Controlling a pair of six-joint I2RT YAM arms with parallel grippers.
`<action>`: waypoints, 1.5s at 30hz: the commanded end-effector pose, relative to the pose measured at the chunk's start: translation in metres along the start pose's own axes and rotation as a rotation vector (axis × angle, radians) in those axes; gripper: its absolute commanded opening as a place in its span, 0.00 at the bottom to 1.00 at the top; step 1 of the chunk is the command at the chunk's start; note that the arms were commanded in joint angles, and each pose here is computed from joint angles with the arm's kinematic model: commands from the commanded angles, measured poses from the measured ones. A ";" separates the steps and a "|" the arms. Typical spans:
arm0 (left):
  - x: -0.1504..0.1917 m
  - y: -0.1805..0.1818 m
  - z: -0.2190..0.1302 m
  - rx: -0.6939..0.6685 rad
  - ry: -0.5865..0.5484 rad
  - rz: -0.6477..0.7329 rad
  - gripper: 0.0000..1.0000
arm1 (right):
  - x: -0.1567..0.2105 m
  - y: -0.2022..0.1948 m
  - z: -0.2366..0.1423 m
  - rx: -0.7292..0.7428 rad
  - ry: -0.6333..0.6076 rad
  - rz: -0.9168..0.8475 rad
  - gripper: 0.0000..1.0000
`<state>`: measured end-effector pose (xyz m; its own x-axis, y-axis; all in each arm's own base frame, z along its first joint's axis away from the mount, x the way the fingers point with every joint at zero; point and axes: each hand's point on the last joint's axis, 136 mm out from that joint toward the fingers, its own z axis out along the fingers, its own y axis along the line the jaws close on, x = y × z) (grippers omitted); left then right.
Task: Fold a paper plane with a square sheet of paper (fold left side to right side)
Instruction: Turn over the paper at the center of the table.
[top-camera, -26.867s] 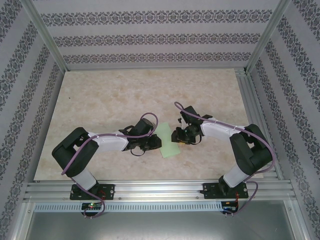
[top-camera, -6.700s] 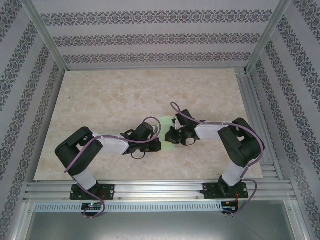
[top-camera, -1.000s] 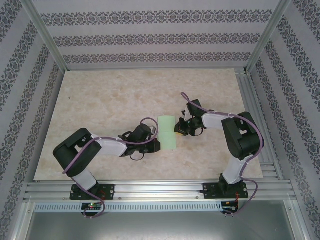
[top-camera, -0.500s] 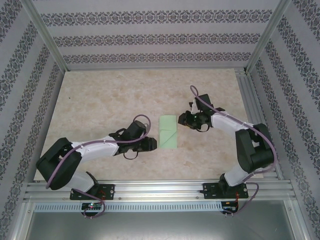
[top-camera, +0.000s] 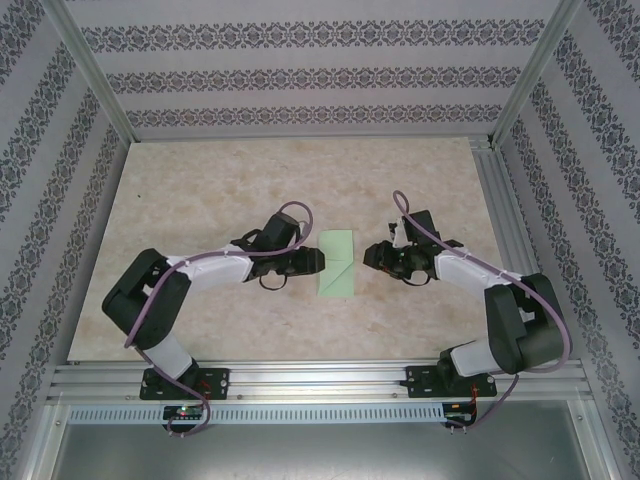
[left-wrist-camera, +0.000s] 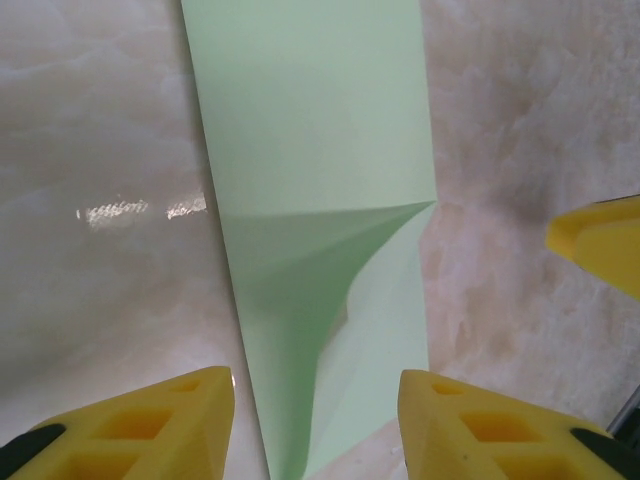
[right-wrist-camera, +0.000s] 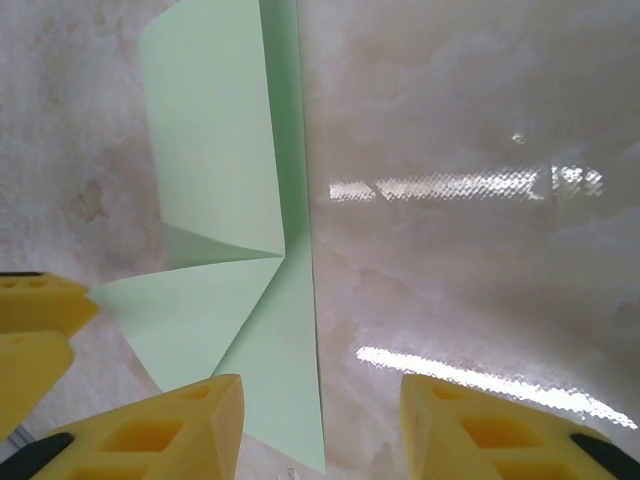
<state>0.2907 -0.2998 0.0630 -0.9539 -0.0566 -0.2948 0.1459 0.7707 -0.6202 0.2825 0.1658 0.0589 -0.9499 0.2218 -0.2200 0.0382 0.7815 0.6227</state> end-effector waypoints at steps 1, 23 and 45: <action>-0.017 -0.017 0.004 0.070 -0.015 0.054 0.47 | -0.005 0.011 -0.006 -0.055 -0.040 -0.020 0.47; -0.030 -0.012 0.006 0.172 -0.045 -0.010 0.06 | 0.002 0.041 0.025 -0.229 -0.009 0.060 0.48; -0.026 -0.003 0.008 0.161 -0.040 -0.024 0.08 | -0.002 0.078 0.070 -0.345 0.052 0.142 0.42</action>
<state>0.3088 -0.3062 0.0550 -0.9592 -0.0729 -0.2732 0.1511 0.6842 -0.7134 0.3001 0.2542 0.0417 -0.9606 0.2675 -0.0756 0.0919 0.5623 0.8218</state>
